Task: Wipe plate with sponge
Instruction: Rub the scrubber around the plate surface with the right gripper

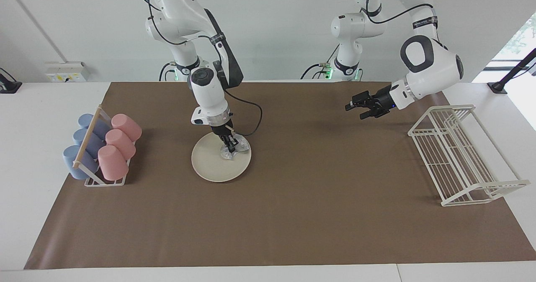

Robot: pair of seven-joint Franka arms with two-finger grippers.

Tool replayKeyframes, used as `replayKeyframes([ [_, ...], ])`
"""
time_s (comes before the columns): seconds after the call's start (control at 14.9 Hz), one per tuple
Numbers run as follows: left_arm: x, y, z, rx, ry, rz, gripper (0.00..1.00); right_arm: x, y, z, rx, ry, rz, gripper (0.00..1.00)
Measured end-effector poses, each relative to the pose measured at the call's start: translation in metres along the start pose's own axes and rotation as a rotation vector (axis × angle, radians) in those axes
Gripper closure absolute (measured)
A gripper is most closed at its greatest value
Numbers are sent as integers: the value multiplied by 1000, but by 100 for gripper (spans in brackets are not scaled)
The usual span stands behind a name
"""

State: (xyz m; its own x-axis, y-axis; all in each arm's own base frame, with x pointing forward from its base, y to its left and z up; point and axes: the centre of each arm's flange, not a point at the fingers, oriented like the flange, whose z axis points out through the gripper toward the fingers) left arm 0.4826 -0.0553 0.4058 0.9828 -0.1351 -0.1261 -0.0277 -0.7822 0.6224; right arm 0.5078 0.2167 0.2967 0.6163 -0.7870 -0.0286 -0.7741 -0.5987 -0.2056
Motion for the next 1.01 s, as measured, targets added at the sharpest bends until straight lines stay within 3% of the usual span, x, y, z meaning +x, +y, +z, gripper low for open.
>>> replayKeyframes([
  [0.2, 0, 0, 0, 2, 0, 0, 0, 12, 3, -1, 1, 4, -52, 92],
  [0.54, 0, 0, 0, 2, 1, 1, 0, 78, 26, -7, -1, 30, -174, 92],
  [1.01, 0, -2, -1, 21, -1, 5, 0, 59, 18, -5, 1, 22, -136, 92],
])
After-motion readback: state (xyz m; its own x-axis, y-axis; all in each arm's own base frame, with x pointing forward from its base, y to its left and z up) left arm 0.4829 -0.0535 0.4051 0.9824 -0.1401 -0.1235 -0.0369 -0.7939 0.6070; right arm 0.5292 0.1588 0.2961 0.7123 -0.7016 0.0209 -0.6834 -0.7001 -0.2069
